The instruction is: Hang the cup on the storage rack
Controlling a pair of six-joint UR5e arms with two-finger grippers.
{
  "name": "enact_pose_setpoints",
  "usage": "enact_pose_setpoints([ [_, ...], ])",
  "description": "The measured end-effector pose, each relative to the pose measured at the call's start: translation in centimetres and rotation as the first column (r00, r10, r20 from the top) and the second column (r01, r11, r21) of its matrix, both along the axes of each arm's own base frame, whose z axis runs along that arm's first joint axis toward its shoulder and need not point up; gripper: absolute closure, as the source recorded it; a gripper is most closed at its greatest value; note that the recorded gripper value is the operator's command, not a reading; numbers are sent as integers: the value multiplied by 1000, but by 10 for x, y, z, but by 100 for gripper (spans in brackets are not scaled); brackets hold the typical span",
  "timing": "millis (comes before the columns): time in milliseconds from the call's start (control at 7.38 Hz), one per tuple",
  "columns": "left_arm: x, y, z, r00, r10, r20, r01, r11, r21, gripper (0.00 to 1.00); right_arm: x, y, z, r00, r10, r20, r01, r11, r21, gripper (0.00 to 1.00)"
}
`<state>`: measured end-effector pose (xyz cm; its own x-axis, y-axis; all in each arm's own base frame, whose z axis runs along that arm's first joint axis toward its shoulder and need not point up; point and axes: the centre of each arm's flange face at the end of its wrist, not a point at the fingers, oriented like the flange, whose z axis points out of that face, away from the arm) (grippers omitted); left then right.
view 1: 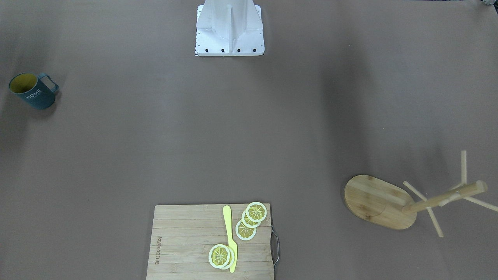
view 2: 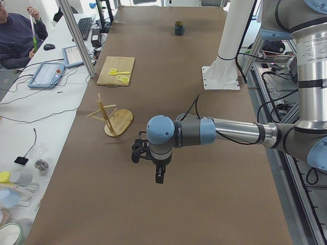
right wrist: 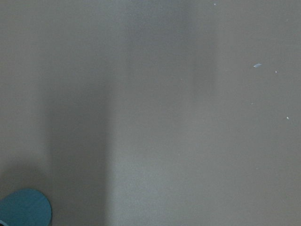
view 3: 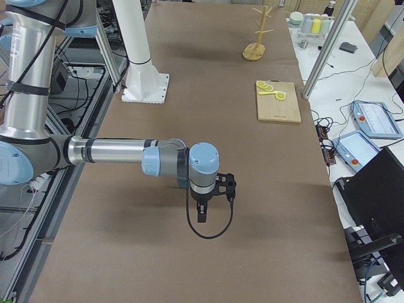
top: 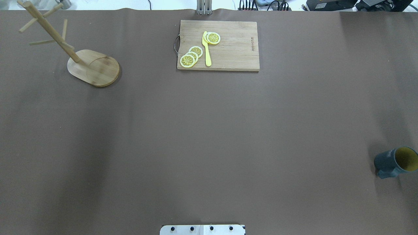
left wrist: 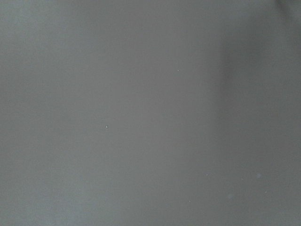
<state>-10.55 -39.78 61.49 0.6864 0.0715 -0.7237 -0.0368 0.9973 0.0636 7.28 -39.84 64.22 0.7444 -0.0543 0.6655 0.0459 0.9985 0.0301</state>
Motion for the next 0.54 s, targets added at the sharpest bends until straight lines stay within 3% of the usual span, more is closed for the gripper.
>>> enact_pose_setpoints([
  [271, 0, 0, -2, 1000, 0, 1, 0, 1000, 6, 1, 0, 0, -1, 1000, 0, 2, 0, 1000, 1, 0],
  [542, 0, -1, -6, 1000, -1, 2, 1, 1000, 14, 1, -2, -2, -20, 1000, -1, 23, 0, 999, 38, 0],
])
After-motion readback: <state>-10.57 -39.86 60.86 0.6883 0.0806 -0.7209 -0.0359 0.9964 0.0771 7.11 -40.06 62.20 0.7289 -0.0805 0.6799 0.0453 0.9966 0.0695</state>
